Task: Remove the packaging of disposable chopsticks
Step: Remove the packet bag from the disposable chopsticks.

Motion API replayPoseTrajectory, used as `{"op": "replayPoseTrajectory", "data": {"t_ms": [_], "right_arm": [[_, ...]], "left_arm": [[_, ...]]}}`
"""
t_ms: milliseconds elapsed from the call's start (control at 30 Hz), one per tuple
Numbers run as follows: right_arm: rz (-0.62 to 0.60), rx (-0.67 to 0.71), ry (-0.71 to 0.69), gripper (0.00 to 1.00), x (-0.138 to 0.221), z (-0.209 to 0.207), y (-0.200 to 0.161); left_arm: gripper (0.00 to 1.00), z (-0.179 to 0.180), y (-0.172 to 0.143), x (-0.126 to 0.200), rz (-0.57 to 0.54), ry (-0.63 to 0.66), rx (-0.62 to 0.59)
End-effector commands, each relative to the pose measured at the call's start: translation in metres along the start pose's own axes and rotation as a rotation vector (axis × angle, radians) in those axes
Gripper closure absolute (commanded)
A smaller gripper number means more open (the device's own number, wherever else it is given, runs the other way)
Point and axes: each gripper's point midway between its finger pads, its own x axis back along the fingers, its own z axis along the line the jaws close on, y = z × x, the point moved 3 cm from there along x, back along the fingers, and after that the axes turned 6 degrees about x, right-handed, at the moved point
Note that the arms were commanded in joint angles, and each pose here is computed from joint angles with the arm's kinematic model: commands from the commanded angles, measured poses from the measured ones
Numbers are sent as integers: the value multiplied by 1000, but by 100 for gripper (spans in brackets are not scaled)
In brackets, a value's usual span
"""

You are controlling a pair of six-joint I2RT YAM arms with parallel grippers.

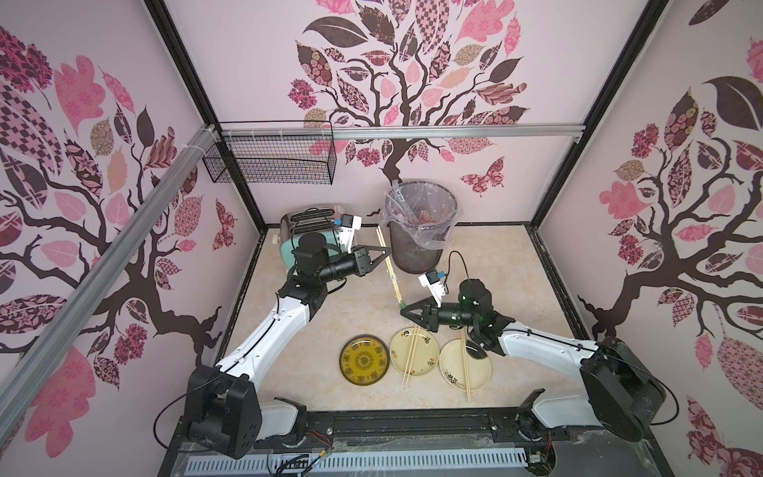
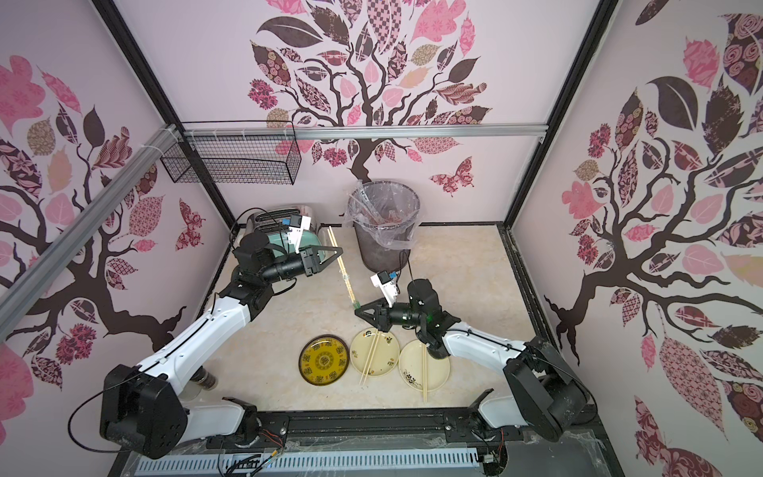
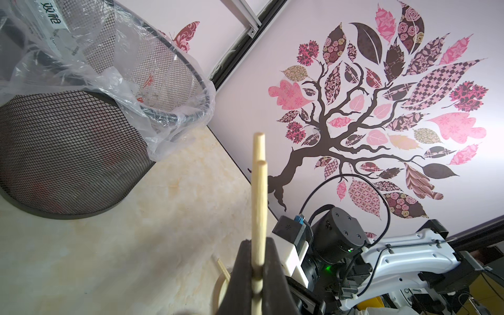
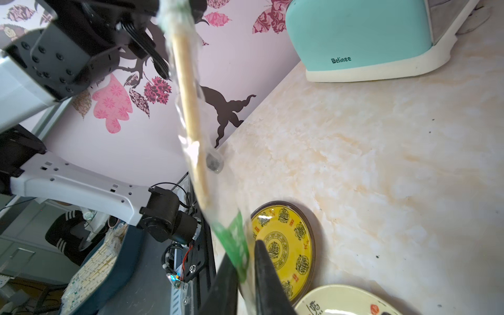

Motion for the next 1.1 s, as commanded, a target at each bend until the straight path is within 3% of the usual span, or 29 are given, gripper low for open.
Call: {"op": "replayPoseTrajectory", "data": {"t_ms": [0,133,467,533,633,700,900,1067], "right_arm": [[-7,-7,29,92,5,8,-3],[0,-37,26,100,10,7,-14],[65,-39,-36,100,22,4,-39],[80,-35,-56,95,25,3,-43],[67,-16,-77,71,29,4,-39],[40,2,-93,61,30,5,-30],[-12,57,-76,48,18,10,7],[-6,70,-31,48,4,12,25]], "left_arm": [[100,-6,2,5,-13,-13,-25],[100,-5,2,5,-14,-11,-26],[100,-7,2,6,-13,-13,-28],[100,-7,2,6,-13,-13,-31],[100,-7,2,5,-10,-15,-28],[100,-6,1,5,-7,-15,-25],[100,-6,1,5,-5,-19,-23],[100,-6,0,4,-1,-26,-21]]}}
